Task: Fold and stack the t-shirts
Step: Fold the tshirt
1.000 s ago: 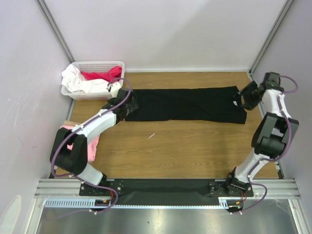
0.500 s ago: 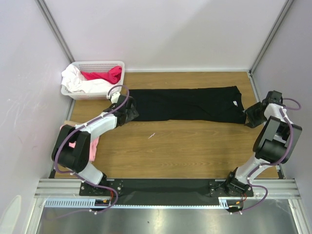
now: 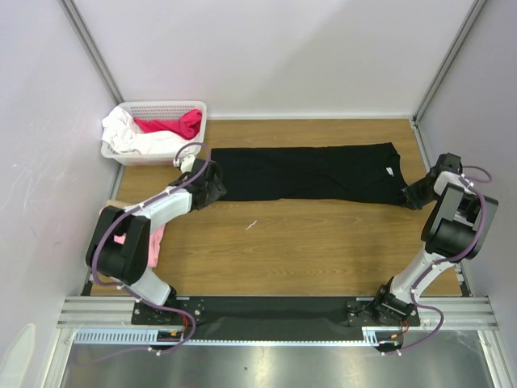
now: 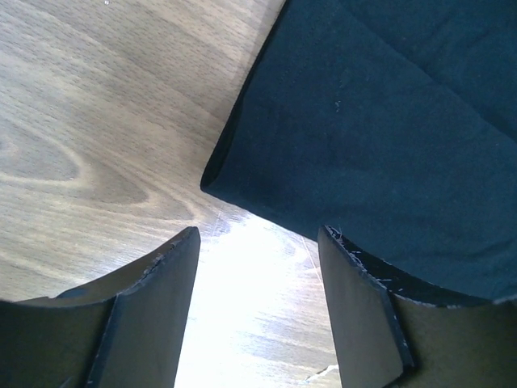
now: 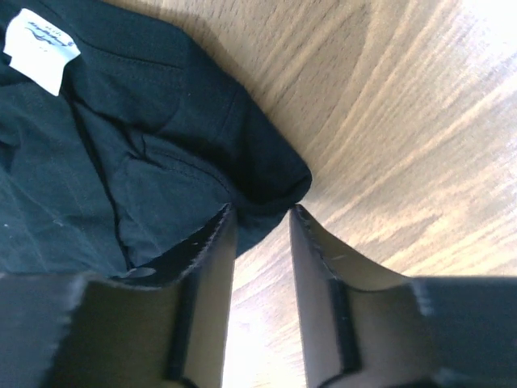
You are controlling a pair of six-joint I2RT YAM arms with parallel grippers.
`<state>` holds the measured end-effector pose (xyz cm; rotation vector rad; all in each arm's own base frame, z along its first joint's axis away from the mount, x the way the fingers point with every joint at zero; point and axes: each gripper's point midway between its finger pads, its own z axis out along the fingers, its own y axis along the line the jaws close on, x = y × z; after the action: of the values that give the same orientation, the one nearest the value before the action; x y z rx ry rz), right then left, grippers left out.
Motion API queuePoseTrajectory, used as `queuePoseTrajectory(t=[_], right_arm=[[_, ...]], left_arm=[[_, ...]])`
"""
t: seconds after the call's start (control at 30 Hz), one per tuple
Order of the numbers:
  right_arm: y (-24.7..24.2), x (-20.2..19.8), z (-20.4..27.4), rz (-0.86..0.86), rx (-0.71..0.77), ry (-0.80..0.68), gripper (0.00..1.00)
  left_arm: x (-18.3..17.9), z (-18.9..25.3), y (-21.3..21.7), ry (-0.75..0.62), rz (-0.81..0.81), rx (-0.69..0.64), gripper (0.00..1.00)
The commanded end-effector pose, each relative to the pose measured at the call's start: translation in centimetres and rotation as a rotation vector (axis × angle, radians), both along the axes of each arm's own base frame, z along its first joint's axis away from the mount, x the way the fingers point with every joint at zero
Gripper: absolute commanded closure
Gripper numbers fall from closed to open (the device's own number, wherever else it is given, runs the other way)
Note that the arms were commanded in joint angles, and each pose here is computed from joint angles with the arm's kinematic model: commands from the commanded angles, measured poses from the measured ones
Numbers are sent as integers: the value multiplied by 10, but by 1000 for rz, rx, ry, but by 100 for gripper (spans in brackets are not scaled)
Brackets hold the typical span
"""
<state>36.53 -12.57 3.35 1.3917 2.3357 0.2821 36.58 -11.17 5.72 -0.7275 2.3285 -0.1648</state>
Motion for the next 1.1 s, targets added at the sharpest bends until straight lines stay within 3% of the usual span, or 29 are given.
queuePoseTrajectory(t=[0.0,0.13,0.23,0.77,1.0,1.03,1.07], right_arm=[[-8,13,-1,0,-30,-23,67],[-11,15,1,2,-43,-24,89],[-17,14,6,9,-75,-14,99],[-24,16,12,33,-97,-19,100],[-27,16,14,39,-106,-13,100],[-28,17,15,37,-110,-14,100],[-29,17,16,38,-112,-15,100]], left_arm=[[6,0,-1,-6,11,-22,34],[6,-1,-1,-1,14,-19,37],[8,-3,-3,0,10,-25,38],[21,-16,-3,-19,0,1,51],[30,-20,7,-33,26,60,73],[31,-19,11,-36,39,74,86],[32,-17,13,-41,41,82,91]])
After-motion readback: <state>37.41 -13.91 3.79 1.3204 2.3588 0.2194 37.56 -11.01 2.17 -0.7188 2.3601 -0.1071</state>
